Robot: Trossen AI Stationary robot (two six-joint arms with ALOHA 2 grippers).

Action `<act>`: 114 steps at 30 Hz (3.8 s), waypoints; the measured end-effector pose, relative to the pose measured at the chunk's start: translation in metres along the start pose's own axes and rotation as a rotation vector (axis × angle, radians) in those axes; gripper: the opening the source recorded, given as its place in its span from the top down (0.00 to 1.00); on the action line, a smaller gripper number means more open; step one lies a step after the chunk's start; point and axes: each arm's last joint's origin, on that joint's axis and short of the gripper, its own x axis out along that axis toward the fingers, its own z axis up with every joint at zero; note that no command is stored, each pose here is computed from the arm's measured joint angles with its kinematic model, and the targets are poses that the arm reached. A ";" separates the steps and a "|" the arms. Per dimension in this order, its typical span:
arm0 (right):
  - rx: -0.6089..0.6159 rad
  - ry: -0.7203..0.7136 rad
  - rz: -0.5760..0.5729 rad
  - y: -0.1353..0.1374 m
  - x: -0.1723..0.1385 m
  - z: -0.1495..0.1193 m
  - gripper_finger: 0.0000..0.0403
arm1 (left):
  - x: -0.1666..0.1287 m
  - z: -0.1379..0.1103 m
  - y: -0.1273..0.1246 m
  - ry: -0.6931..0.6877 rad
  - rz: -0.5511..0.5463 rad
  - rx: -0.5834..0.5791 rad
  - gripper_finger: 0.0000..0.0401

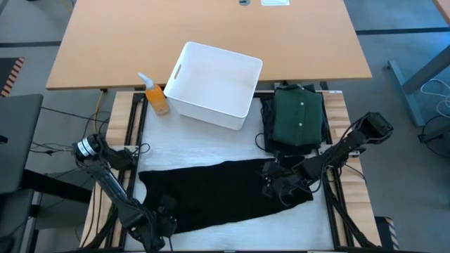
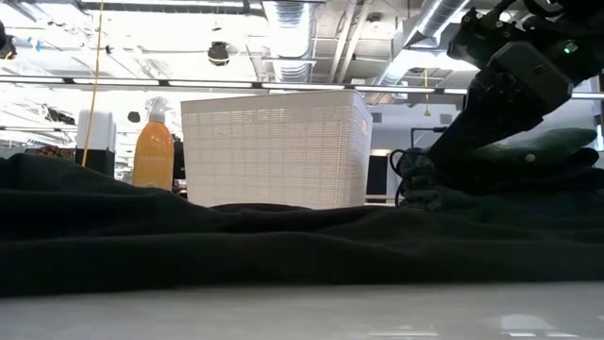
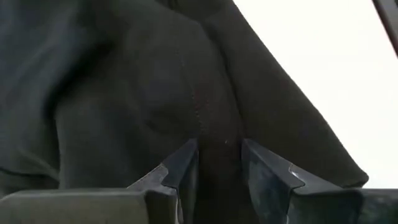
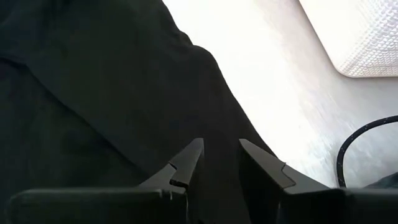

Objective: Fold laundry
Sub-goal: Fold the black shirt

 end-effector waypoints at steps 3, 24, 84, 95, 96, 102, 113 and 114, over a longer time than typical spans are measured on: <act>0.002 0.001 0.001 0.000 0.000 0.000 0.70 | 0.003 0.001 -0.001 0.019 0.003 0.004 0.72; 0.001 0.002 0.003 0.000 0.000 0.000 0.70 | 0.012 -0.009 0.000 0.092 -0.066 -0.045 0.83; 0.036 -0.055 0.279 0.026 -0.018 0.010 0.70 | -0.042 -0.002 0.140 0.551 0.439 -0.355 0.71; -0.013 0.007 0.406 0.064 -0.017 0.009 0.70 | -0.095 0.008 0.091 -0.080 0.158 -0.435 0.68; -0.016 0.020 0.378 0.067 -0.010 0.006 0.70 | -0.096 0.005 0.086 -0.125 0.133 -0.467 0.68; -0.045 0.067 0.296 0.075 0.018 -0.004 0.70 | -0.057 -0.015 0.054 -0.239 -0.078 -0.591 0.68; 0.002 0.055 0.298 0.066 0.022 0.011 0.70 | -0.036 -0.043 0.027 -0.027 -0.345 -0.779 0.68; 0.004 0.053 0.300 0.066 0.022 0.011 0.70 | -0.036 -0.045 0.024 -0.005 -0.353 -0.791 0.68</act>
